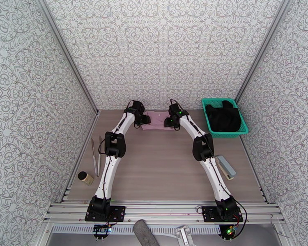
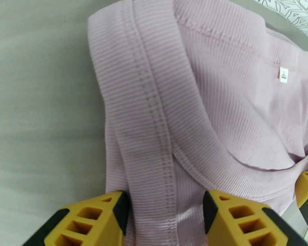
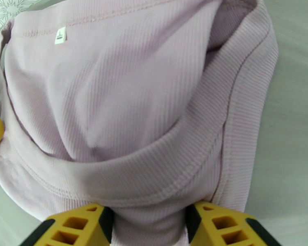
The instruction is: Fold and stack the mixed laundry pile
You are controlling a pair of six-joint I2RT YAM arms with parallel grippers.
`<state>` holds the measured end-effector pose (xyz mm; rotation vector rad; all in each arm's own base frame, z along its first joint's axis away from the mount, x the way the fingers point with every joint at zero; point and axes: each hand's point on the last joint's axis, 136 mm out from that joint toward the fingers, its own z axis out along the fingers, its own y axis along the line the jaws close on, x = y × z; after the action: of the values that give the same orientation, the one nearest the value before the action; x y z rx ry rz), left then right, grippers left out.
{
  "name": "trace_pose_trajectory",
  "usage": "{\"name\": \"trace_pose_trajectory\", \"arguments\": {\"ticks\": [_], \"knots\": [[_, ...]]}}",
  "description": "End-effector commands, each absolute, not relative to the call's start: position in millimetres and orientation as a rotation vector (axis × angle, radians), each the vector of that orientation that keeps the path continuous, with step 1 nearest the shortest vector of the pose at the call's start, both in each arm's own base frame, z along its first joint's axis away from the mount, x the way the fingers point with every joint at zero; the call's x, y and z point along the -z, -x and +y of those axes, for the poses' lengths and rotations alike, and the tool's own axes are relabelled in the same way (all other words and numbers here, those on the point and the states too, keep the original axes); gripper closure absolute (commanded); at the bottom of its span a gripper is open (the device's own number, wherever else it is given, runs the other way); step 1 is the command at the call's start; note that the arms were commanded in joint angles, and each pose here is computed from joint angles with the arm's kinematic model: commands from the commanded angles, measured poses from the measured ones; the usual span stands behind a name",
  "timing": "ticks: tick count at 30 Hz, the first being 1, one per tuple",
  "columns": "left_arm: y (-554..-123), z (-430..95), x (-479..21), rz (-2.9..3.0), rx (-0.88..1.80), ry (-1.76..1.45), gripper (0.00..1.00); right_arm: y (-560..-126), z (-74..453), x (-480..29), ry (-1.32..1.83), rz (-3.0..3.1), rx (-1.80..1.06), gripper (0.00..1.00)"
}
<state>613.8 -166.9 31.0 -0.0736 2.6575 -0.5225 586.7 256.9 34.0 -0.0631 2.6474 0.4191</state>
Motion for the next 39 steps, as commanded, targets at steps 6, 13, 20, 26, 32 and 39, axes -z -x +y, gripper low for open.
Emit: {"name": "trace_pose_trajectory", "arguments": {"ticks": [6,13,20,26,32,39], "knots": [[-612,-154,7,2.707,0.541,0.099,0.33,-580,252,-6,0.070,2.706,-0.478,0.36],[-618,-142,-26,2.652,0.517,0.124,0.01,-595,233,-64,0.079,2.593,-0.455,0.06],[-622,-134,-112,2.507,0.479,0.095,0.01,-584,220,-155,0.160,2.458,-0.422,0.01],[-592,-130,-247,2.289,0.454,0.030,0.01,-517,188,-256,0.182,2.322,-0.343,0.01],[-509,-138,-347,2.114,0.467,-0.069,0.01,-402,135,-335,0.047,2.163,-0.338,0.01],[-420,-130,-358,1.924,0.716,0.020,0.01,-347,67,-309,-0.125,2.054,-0.211,0.04]]}}
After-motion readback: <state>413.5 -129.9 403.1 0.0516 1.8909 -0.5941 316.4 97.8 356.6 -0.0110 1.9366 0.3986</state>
